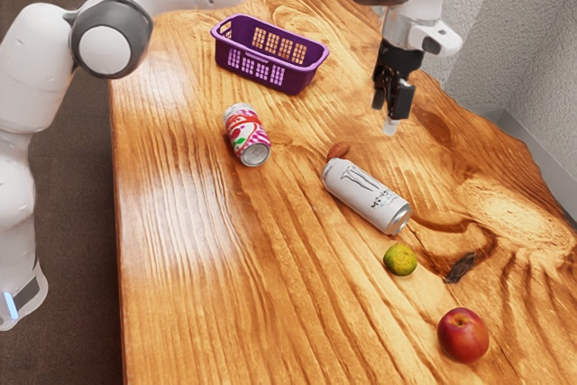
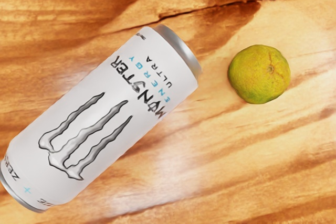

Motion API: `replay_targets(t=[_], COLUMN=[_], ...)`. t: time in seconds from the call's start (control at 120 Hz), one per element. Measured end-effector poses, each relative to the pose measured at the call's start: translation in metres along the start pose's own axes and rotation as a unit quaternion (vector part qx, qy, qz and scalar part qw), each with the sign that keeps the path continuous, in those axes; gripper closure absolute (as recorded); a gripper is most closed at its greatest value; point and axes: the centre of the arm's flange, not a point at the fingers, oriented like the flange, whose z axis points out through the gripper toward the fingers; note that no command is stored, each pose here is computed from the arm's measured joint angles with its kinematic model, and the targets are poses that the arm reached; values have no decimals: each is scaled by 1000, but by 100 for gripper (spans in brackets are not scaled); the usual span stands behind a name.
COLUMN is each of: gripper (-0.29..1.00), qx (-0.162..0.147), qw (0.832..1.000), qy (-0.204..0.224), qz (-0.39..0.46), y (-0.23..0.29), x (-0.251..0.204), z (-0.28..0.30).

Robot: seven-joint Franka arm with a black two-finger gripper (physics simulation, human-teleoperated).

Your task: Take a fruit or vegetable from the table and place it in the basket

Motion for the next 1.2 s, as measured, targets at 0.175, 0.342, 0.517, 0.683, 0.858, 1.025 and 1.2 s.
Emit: replay_targets(t=[0.175, 0.342, 0.517, 0.683, 0.858, 1.025, 1.2], gripper=[0, 0, 0, 0, 0, 0, 0], qx=[25, 4, -10, -12, -19, -14, -14], qw=[996, 992, 989, 986, 982, 981, 981], qy=[-12, -28, -38, -60, -79, -79, -62], qz=[89, 124, 146, 158, 172, 175, 182], y=[96, 106, 103, 95, 94, 84, 82], x=[8, 56, 79, 81, 81, 84, 89], z=[22, 113, 180, 202, 223, 231, 230])
